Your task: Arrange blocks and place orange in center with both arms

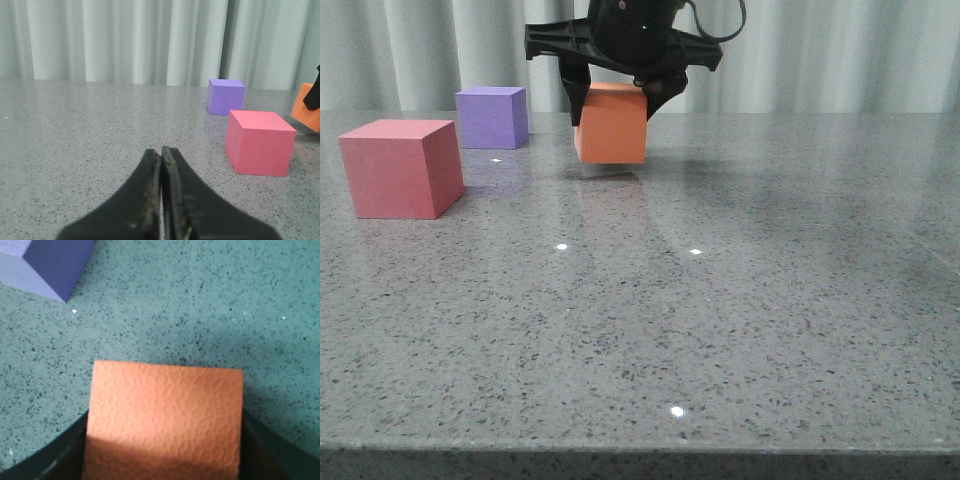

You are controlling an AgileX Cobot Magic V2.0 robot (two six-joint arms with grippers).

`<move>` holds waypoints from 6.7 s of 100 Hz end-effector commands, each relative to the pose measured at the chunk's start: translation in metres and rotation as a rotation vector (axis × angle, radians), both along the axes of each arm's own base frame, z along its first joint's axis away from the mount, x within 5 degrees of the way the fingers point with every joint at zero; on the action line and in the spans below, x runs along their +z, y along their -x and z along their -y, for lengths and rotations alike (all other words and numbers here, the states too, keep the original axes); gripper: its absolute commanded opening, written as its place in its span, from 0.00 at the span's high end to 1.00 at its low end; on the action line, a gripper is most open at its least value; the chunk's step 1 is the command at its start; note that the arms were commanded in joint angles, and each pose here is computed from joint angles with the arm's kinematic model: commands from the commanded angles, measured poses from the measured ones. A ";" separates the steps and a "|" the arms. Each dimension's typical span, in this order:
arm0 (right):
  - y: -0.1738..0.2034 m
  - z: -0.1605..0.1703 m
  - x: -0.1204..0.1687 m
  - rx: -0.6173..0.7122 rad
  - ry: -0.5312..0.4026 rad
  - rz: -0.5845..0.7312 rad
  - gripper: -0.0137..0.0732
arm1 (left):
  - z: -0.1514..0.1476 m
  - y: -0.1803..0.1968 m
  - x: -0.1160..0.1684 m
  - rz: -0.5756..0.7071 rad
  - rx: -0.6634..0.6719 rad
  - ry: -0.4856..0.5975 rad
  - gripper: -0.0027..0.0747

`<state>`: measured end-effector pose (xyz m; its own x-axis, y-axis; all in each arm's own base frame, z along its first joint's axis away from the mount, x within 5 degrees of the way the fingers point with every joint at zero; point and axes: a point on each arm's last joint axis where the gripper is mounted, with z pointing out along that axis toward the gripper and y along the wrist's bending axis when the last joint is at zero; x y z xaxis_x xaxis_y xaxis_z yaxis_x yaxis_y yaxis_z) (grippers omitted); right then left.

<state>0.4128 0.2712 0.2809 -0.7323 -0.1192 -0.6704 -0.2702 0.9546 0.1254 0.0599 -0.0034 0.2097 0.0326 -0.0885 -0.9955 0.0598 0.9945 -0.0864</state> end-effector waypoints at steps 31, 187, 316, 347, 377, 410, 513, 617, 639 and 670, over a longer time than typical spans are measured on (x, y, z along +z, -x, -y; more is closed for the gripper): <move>0.004 0.006 0.042 0.001 -0.061 0.118 0.08 | 0.001 -0.002 -0.008 0.026 -0.014 0.003 0.99; 0.266 0.273 0.099 -0.447 0.048 0.390 0.08 | 0.001 -0.002 -0.008 0.026 -0.014 0.003 0.99; 0.291 0.268 0.039 -0.339 0.012 0.555 0.92 | 0.001 -0.002 -0.008 0.026 -0.014 0.003 0.99; 0.291 0.268 0.039 -0.339 0.012 0.555 0.92 | 0.001 0.001 0.018 0.106 -0.018 0.086 0.99; 0.291 0.268 0.039 -0.339 0.012 0.555 0.92 | 0.001 -0.013 0.094 -0.090 -0.003 0.180 0.99; 0.291 0.268 0.039 -0.339 0.012 0.555 0.92 | 0.003 -0.066 0.180 -0.385 0.020 0.049 0.99; 0.291 0.268 0.039 -0.339 0.012 0.555 0.92 | 0.007 -0.135 0.177 -0.627 0.021 0.022 0.15; 0.291 0.268 0.039 -0.339 0.012 0.555 0.92 | 0.233 -0.276 0.186 -0.644 -0.300 -0.119 0.18; 0.291 0.268 0.039 -0.339 0.012 0.555 0.92 | 0.263 -0.295 0.174 -0.675 -0.297 -0.117 0.18; 0.291 0.268 0.039 -0.339 0.012 0.555 0.92 | 0.265 -0.297 0.171 -0.679 -0.296 -0.112 0.18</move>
<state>0.1199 0.0018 0.3052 -0.3690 0.0767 -0.9263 0.0542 0.9967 0.0609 0.3655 -0.2724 0.3423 -0.6856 0.1587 -0.7105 0.2794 0.9586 -0.0555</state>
